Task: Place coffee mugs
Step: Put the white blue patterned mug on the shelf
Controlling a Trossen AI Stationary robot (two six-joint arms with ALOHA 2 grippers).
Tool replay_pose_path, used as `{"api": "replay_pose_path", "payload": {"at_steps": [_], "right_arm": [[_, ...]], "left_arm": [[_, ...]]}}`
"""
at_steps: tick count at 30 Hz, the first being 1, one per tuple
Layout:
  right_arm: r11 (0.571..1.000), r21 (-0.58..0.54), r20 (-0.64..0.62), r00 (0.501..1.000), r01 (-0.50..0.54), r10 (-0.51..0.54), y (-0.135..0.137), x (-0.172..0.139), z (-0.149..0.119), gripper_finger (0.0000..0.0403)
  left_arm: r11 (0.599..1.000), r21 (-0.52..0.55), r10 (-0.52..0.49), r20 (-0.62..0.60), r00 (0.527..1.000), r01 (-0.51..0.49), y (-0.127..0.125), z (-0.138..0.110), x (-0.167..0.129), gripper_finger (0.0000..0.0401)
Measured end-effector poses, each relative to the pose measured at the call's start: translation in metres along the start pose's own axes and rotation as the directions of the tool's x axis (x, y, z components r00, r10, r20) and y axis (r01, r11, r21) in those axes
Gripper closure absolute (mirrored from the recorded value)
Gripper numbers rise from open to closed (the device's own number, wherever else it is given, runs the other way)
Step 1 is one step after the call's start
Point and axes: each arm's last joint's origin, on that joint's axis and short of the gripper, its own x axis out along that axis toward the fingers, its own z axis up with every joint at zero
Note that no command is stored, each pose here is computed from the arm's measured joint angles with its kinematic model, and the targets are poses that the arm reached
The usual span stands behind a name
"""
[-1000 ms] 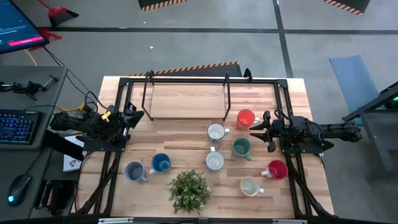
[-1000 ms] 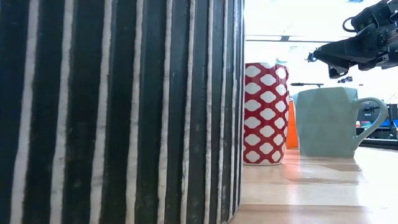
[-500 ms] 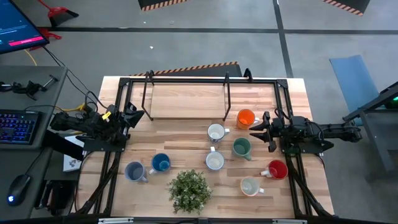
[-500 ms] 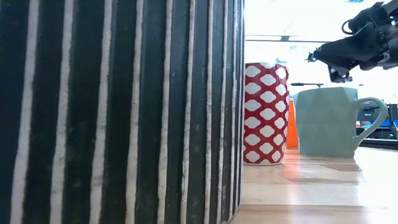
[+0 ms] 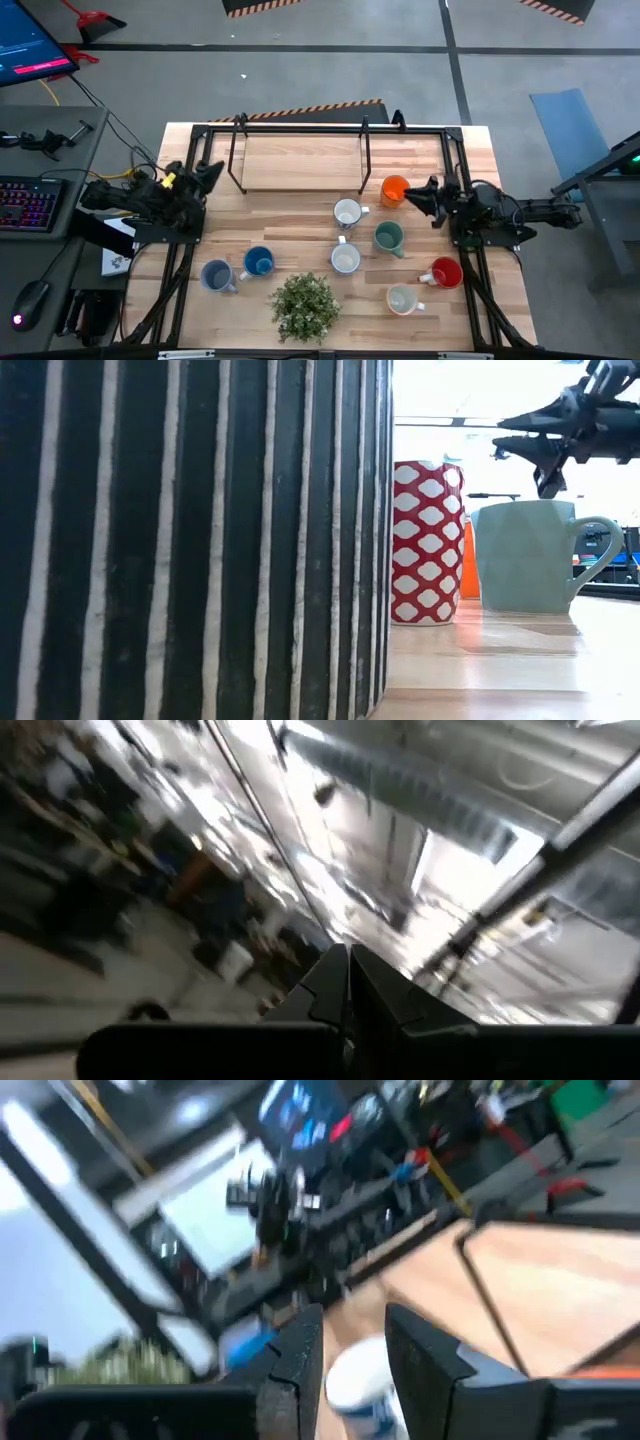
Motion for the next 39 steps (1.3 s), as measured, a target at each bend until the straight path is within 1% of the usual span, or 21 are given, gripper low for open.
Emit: {"api": "replay_pose_path", "payload": {"at_steps": [2,4,6,8,11,13,16,19,22,25,28,30,32,34,35,37,39], "right_arm": [[1.0,0.007,0.039,0.999,0.019,-0.019,0.0,0.0,0.003,0.0308],[0.999,0.019,0.052,0.998,0.035,-0.036,0.0,0.0,0.003,0.0308],[0.999,0.023,0.057,0.997,0.045,-0.046,0.0,0.0,0.003,0.0308],[0.998,0.029,0.07,0.996,0.048,-0.05,0.0,0.0,0.004,0.0308],[0.999,0.029,0.108,0.994,0.032,-0.035,0.002,0.0,0.008,0.0308],[1.0,-0.005,0.132,0.991,0.02,-0.019,0.003,-0.001,0.01,0.0308],[1.0,-0.021,0.139,0.99,-0.003,0.006,0.005,-0.001,0.012,0.0308],[0.999,-0.028,0.117,0.992,-0.036,0.039,0.005,-0.001,0.011,0.0308],[0.999,-0.03,0.113,0.993,-0.04,0.043,0.005,-0.001,0.011,0.0308],[0.999,-0.033,0.105,0.994,-0.035,0.039,0.005,-0.001,0.01,0.0308],[0.999,-0.041,0.066,0.998,-0.015,0.018,0.003,0.0,0.006,0.0308],[1.0,-0.016,0.039,0.999,-0.001,0.002,0.001,0.0,0.003,0.0308],[0.999,0.045,0.042,0.999,0.008,-0.01,0.001,0.0,0.003,0.0308],[0.997,0.078,0.055,0.998,0.007,-0.011,0.001,0.0,0.004,0.0308],[0.997,0.078,0.054,0.998,0.001,-0.006,0.002,0.0,0.005,0.0308],[0.998,0.055,0.036,0.999,-0.012,0.01,0.002,0.0,0.005,0.0308],[0.998,0.048,0.03,0.999,-0.037,0.036,0.004,0.0,0.006,0.0308]], "left_arm": [[0.999,0.038,-0.02,0.059,0.998,0.018,-0.004,0.009,0.001,0.0394],[0.995,0.072,-0.075,0.113,0.991,0.068,-0.011,0.023,0.003,0.0394],[0.985,0.124,-0.134,0.12,0.984,0.119,-0.019,0.034,0.007,0.0394],[0.97,0.184,-0.18,0.1,0.979,0.16,-0.029,0.044,0.013,0.0394],[0.935,0.304,-0.191,-0.009,0.982,0.185,-0.043,0.052,0.025,0.0394],[0.901,0.389,-0.154,-0.127,0.98,0.192,-0.053,0.054,0.036,0.0394],[0.854,0.476,-0.077,-0.288,0.955,0.212,-0.065,0.054,0.05,0.0394],[0.855,0.465,-0.034,-0.394,0.918,0.231,-0.076,0.053,0.063,0.0394],[0.854,0.41,-0.085,-0.497,0.864,0.32,-0.087,0.044,0.074,0.0394],[0.832,0.388,-0.105,-0.591,0.8,0.396,-0.093,0.027,0.084,0.0394],[0.816,0.401,-0.075,-0.64,0.765,0.416,-0.096,0.009,0.093,0.0394],[0.814,0.408,-0.06,-0.649,0.759,0.413,-0.099,0.003,0.099,0.0394],[0.823,0.41,-0.043,-0.646,0.762,0.393,-0.102,-0.002,0.105,0.0394],[0.833,0.421,0.003,-0.652,0.758,0.359,-0.103,-0.009,0.11,0.0393],[0.835,0.425,0.022,-0.662,0.75,0.35,-0.104,-0.014,0.113,0.0392],[0.825,0.439,0.049,-0.681,0.73,0.355,-0.107,-0.022,0.12,0.0386],[0.816,0.45,0.057,-0.688,0.724,0.363,-0.112,-0.029,0.128,0.0375]]}}
